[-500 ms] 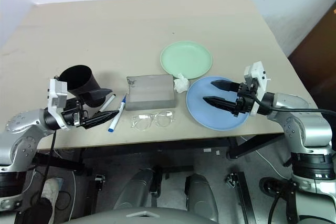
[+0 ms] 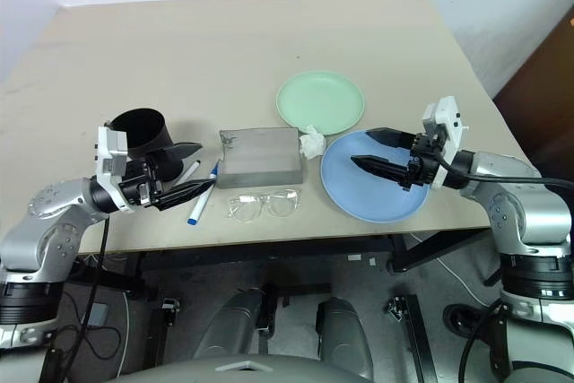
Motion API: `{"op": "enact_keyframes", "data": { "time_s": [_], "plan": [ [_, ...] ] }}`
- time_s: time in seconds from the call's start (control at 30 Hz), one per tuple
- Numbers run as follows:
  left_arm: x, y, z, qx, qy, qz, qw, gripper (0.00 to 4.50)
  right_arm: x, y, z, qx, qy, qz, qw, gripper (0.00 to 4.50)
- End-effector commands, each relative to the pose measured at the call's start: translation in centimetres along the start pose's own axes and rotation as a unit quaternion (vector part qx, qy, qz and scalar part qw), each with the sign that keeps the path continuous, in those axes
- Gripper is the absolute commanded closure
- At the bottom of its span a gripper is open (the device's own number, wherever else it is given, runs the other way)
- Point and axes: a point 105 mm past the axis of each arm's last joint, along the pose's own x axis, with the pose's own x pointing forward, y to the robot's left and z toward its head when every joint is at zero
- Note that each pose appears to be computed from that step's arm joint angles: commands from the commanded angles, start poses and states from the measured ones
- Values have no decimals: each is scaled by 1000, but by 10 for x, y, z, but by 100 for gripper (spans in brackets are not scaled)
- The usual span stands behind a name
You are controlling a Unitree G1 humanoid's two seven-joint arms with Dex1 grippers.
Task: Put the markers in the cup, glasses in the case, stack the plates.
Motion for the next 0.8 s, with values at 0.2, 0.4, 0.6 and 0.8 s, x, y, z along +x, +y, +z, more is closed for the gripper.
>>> {"op": "enact_keyframes", "data": {
  "time_s": [0.2,0.4,0.6,0.8],
  "plan": [
    [3,-16,3,7,10,-27,1000,0,-9,-12,15,-18,-4,-19,1000,81],
    [-5,-18,-1,5,13,-17,1000,0,-13,-28,16,-32,16,-47,998,81],
    [-2,-20,-1,10,10,-14,1000,0,-19,-50,11,-14,35,-94,995,81],
    [-5,-29,10,21,2,-20,1000,0,-22,-52,12,-16,34,-90,995,81]
  ]
}}
